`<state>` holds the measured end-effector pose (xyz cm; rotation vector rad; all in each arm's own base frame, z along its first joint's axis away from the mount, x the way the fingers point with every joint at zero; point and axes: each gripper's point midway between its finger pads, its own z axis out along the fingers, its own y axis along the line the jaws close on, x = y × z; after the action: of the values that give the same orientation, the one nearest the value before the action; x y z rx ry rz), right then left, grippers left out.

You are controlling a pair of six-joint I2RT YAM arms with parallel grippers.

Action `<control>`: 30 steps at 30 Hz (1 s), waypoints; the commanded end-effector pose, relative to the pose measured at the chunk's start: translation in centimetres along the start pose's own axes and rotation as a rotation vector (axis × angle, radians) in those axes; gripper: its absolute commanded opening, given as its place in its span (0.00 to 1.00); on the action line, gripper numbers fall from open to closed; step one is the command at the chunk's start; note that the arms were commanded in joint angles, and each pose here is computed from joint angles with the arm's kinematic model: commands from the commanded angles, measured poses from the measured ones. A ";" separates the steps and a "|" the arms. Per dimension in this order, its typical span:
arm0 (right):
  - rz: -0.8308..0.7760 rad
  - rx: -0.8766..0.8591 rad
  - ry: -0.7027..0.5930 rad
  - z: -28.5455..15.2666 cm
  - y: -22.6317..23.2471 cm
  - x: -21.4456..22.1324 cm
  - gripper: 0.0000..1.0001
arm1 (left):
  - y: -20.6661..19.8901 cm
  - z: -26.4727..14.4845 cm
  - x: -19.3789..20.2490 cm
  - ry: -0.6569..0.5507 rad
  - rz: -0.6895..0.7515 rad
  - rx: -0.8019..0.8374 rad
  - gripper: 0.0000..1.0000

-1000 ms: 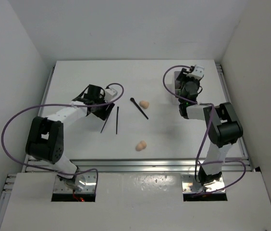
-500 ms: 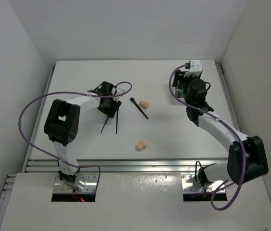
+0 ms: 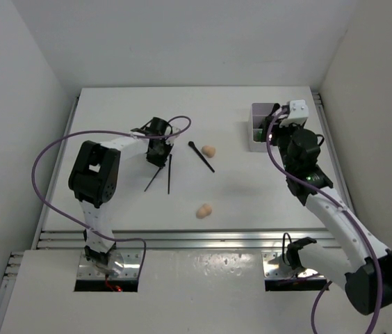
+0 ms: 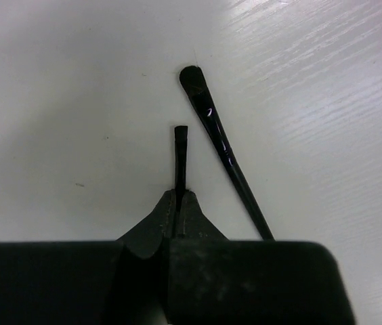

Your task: Organize the makeup

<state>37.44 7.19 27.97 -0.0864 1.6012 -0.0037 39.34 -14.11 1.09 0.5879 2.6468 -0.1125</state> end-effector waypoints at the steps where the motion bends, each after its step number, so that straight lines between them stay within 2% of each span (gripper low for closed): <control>1: -0.008 0.011 0.005 -1.5 -0.4 -0.3 0.65 | 0.7 1.9 4.9 0.163 -0.065 -0.014 0.00; 5: -0.007 0.017 0.007 -2.8 -0.8 -0.4 0.65 | 1.5 1.6 5.4 0.173 -0.100 -0.031 0.00; 8: 0.014 0.008 0.021 -3.3 -0.6 -0.2 0.63 | 2.5 -0.8 3.2 0.094 -0.108 -0.045 0.00; 17: 0.010 0.013 0.118 -4.8 -1.1 4.3 0.63 | 3.7 -10.4 -6.6 -0.265 -0.072 -0.070 0.00; 22: 0.034 -0.031 0.203 -5.3 -0.5 7.6 0.65 | 4.0 -18.1 -13.5 -0.503 -0.028 -0.098 0.00; 24: 0.054 -0.028 0.215 -5.3 -0.7 8.3 0.65 | 3.6 -20.0 -15.7 -0.579 -0.002 -0.096 0.00; 27: 0.080 -0.030 0.274 -6.0 -0.5 10.3 0.65 | 0.2 -23.5 -20.2 -0.745 0.079 -0.022 0.00; 29: 0.072 -0.022 0.313 -6.5 -0.8 11.3 0.65 | -1.9 -23.6 -22.3 -0.813 0.119 0.030 0.00; 30: 0.064 -0.018 0.323 -6.7 -0.9 11.6 0.65 | -3.1 -25.4 -24.7 -0.930 0.147 0.051 0.00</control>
<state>30.99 5.24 16.88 -0.0723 1.9112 0.0245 47.54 -17.03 29.64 0.4746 1.9360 -0.2056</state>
